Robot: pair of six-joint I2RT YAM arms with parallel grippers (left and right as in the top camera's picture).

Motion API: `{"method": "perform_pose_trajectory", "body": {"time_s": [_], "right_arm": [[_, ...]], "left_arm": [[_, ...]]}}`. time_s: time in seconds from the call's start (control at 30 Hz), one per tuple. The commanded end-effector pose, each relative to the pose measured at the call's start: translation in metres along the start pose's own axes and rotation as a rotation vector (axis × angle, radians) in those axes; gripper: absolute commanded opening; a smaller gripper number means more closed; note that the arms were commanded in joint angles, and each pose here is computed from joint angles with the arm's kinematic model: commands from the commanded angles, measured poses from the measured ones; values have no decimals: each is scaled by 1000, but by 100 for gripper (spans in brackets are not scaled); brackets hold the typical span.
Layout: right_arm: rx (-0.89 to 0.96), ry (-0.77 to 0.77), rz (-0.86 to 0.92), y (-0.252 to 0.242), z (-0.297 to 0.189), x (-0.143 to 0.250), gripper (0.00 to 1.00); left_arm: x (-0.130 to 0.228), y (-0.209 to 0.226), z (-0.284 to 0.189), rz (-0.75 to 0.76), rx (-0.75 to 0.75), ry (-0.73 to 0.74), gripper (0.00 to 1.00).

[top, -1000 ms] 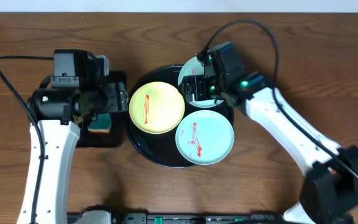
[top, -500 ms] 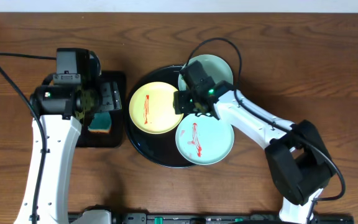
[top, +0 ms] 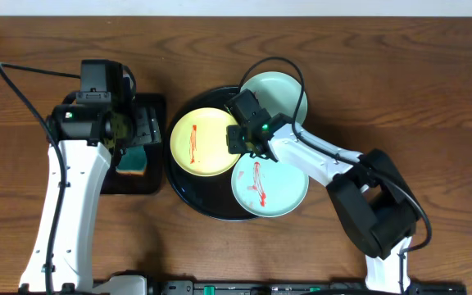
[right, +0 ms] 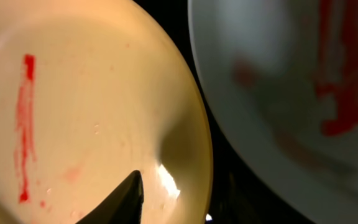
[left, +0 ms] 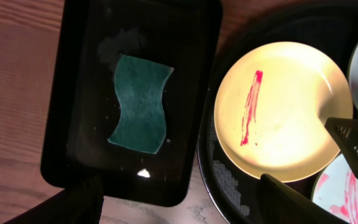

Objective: Clean dirty plates on tray and stack at the side
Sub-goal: 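Move right gripper to the yellow plate rim and grip it, then grasp the green sponge from the black tray with the left gripper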

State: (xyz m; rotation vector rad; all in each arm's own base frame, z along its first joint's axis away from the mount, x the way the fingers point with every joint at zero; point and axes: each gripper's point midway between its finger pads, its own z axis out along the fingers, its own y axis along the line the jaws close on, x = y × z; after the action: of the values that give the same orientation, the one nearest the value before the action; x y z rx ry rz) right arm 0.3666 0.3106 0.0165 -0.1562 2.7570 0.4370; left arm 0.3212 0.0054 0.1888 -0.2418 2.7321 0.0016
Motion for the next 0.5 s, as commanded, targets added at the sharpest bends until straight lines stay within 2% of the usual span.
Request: {"method": "perform_pose_trajectory", "body": {"time_s": [0.0,0.1,0.2,0.27,0.47], "right_arm": [[20,-10,-1,0,10,-1,35],[20,-11,-1,-1,17,0,29],[24,-5,0,-3,22,2,16],[27,-1,6,-4,24,3,2],[28,2,6,-4,24,4,1]], "left_arm": [[-6,3,0,-10,-21,-8,79],[-6,5,1,-10,-31,-9,79],[-7,9,0,-8,-54,-13,79],[-7,15,1,-7,-90,-15,79],[-2,39,14,-45,-163,40,79]]}}
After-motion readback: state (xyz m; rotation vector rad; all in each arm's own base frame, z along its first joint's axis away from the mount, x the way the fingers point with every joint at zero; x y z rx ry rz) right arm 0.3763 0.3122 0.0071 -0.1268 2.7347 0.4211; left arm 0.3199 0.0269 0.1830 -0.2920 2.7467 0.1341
